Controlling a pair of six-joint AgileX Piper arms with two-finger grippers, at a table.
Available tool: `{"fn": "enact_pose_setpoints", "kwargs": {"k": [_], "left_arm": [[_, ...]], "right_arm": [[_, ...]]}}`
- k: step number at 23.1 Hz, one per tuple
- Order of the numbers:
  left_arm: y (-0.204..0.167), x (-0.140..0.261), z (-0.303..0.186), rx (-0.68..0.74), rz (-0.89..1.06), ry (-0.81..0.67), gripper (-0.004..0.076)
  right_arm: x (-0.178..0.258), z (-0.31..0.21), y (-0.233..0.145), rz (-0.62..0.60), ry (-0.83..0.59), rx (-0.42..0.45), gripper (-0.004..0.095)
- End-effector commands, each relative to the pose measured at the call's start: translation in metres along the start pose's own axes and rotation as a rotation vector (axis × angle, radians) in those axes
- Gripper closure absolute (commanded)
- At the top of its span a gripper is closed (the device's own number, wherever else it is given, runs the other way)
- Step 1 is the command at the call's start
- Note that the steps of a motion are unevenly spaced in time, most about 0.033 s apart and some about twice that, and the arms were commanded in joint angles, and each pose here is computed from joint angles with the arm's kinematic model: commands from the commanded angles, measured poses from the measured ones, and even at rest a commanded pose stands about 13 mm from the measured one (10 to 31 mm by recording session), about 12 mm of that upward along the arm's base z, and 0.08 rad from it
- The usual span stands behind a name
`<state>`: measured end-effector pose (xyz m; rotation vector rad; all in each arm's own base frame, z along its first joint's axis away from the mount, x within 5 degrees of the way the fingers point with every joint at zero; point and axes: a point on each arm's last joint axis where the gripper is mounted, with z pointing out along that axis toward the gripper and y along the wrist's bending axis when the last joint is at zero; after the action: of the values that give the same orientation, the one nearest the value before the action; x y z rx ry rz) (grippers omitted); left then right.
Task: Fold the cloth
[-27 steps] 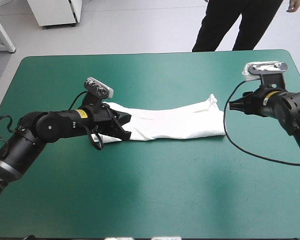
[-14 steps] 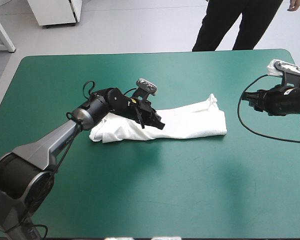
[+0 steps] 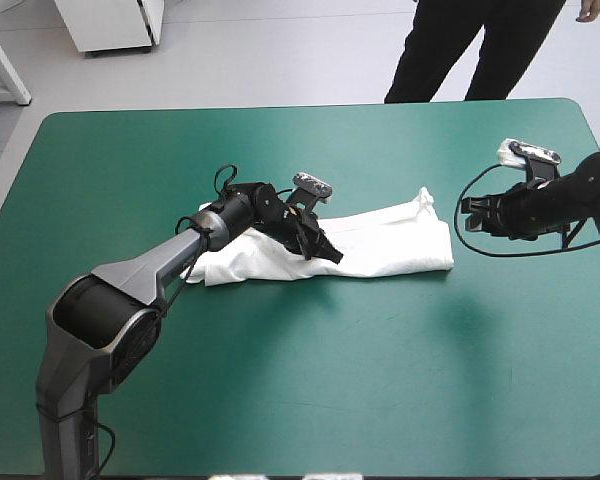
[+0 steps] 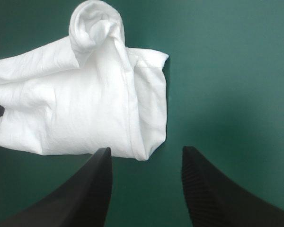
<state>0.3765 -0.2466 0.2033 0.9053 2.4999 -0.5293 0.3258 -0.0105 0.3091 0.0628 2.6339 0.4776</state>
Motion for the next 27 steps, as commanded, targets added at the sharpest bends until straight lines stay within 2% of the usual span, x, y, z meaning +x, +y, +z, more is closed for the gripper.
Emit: {"fn": "enact_pose_setpoints", "kwargs": {"k": [1, 3, 8, 10, 18, 20, 23, 27], "left_arm": [[-0.01, -0.014, -0.016, 0.006, 0.008, -0.067, 0.0734], [-0.011, -0.016, -0.018, 0.011, 0.009, -0.069, 0.0734], [-0.013, -0.021, -0.023, 0.024, 0.019, -0.065, 0.0734], [-0.013, -0.02, -0.023, 0.027, 0.021, -0.055, 0.0734], [-0.014, -0.019, -0.023, 0.032, 0.021, -0.043, 0.0734], [-0.014, -0.019, -0.023, 0.033, 0.021, -0.043, 0.0734], [-0.014, -0.019, -0.023, 0.033, 0.021, -0.043, 0.0734], [-0.014, -0.018, -0.023, 0.032, 0.024, -0.042, 0.0734]], "right_arm": [[-0.009, -0.002, 0.001, -0.007, -0.031, -0.028, 0.0368], [-0.01, 0.013, -0.004, 0.01, 0.01, -0.039, 0.0329], [-0.014, 0.062, -0.012, 0.054, 0.075, -0.185, 0.0321], [-0.014, 0.079, -0.016, 0.069, 0.096, -0.218, 0.0321], [-0.006, 0.117, -0.017, 0.053, 0.188, -0.243, 0.0323], [-0.001, 0.13, -0.008, 0.032, 0.227, -0.251, 0.0366], [0.004, 0.143, -0.001, 0.019, 0.261, -0.256, 0.0506], [0.007, 0.153, 0.0, 0.038, 0.286, -0.263, 0.0824]]}}
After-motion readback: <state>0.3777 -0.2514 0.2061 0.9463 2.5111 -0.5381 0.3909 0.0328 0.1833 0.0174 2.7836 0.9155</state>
